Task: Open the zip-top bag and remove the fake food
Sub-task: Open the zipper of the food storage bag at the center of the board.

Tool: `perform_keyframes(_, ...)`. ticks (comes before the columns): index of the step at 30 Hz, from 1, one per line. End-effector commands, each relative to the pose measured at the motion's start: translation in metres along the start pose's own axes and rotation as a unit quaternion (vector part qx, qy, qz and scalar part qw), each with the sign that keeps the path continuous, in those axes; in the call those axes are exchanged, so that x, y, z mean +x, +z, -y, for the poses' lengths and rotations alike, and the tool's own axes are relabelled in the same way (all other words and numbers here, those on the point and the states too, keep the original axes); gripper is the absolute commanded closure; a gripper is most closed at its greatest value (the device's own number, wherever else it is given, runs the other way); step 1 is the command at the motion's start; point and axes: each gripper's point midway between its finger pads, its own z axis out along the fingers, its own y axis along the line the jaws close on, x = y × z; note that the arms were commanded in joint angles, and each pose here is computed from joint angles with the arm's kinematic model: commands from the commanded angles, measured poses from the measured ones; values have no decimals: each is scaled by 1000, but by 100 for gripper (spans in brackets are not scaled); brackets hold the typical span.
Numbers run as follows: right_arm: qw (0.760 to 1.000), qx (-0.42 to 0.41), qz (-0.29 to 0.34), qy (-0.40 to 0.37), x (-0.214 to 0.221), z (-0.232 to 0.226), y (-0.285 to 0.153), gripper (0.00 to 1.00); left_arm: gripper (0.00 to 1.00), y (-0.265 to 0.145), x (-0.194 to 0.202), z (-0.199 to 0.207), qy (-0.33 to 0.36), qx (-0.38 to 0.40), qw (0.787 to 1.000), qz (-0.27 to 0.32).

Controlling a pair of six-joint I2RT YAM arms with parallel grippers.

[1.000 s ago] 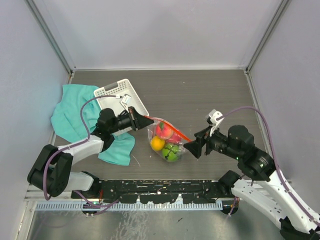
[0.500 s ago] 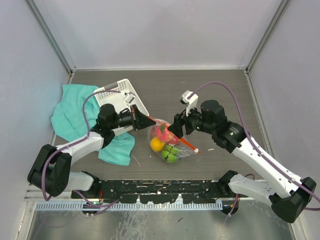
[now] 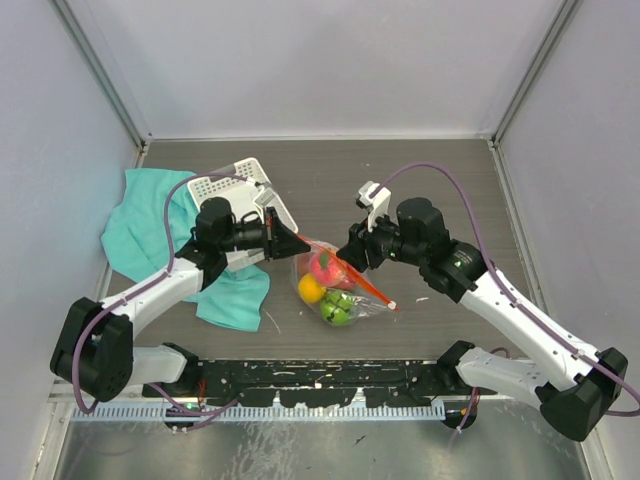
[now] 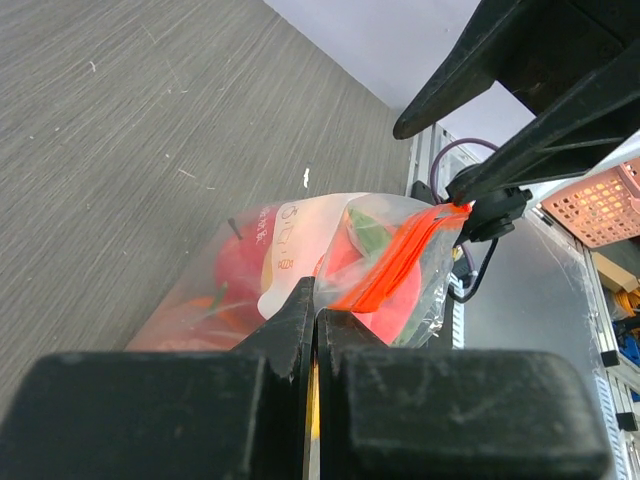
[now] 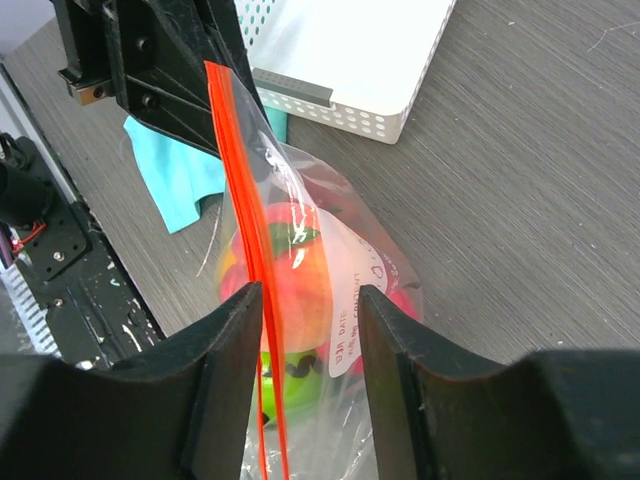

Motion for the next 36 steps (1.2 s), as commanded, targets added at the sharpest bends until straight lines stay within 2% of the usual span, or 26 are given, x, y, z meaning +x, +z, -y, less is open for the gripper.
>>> perform_keyframes(1, 999, 9, 37, -18, -27, 3, -2, 54, 100, -3, -20, 17, 38, 23, 999, 13)
perform_keyframes(8, 999, -3, 39, -22, -26, -2, -4, 58, 100, -3, -20, 17, 36, 25, 999, 12)
perform_keyframes(12, 996, -53, 54, -36, -30, -20, -9, 53, 100, -2, -20, 17, 34, 25, 999, 12)
perform_keyframes(20, 998, -47, 25, -33, -15, -14, 1, 51, 100, -3, -19, 18, 31, 27, 999, 10)
perform_keyframes(29, 999, -22, 8, -27, -8, -3, 7, 60, 100, -2, -19, 17, 30, 26, 999, 10)
perform_keyframes(36, 999, -23, -4, -28, -2, -3, 9, 62, 100, -2, -19, 18, 27, 27, 999, 9)
